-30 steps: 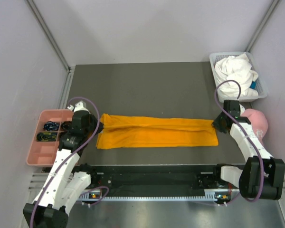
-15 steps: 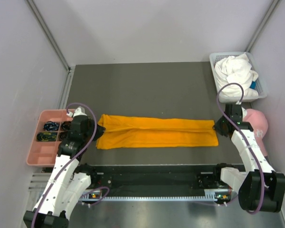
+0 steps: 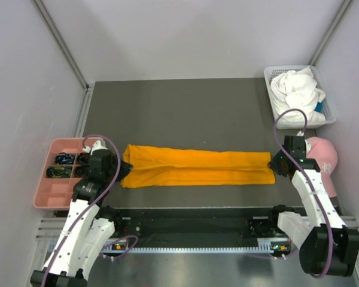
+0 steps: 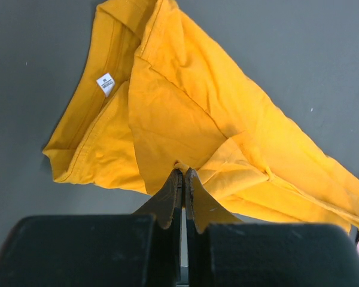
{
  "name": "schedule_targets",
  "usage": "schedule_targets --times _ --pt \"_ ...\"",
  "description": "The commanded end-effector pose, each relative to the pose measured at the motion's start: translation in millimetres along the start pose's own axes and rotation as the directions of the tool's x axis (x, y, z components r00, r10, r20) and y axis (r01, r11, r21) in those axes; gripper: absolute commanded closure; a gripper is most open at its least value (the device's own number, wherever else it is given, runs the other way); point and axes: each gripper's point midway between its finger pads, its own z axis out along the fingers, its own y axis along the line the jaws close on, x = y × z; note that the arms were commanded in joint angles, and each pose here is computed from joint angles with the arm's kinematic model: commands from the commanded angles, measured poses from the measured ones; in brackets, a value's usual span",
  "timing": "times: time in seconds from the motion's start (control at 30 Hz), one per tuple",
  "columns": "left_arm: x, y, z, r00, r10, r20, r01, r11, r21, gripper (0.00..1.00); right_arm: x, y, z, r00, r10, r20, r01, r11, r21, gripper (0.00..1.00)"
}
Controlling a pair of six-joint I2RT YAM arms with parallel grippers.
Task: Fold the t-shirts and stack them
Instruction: Fold the other side of the tshirt into a rectangle
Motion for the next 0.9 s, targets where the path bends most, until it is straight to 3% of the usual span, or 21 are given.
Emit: schedule_targets --times 0.0,0.2,0.5,0.77,0.8,0.87 --pt "2 4 5 0.999 -0.032 0.005 0.032 0.999 -0.011 1.0 1 -1 -3 1.0 0.014 0.009 -0.013 1.0 -0.011 0.97" --pt "5 9 5 0.996 -0.085 0.008 0.085 0.996 -0.035 0.95 4 1 -3 1.0 0.026 0.006 -0.026 0.999 -0.032 0.75" --pt "-2 8 -6 0.993 -0.107 0.053 0.108 0.994 -0.022 0.89 -5 1 -8 0.996 0.068 0.058 -0.066 0.997 -0.031 0.66" --pt "-4 6 -12 0.993 -0.107 0.055 0.109 0.994 -0.019 0.87 -17 9 -10 0.994 0.066 0.084 -0.061 0.997 -0.052 0.64" --pt "-3 7 -13 0.993 -0.109 0.053 0.11 0.994 -0.019 0.85 -18 10 -10 0.994 0.066 0.085 -0.061 0.997 -0.055 0.64" --pt "-2 3 -16 0.993 -0.105 0.046 0.105 0.994 -0.001 0.64 -18 12 -9 0.995 0.062 0.079 -0.058 0.997 -0.058 0.64"
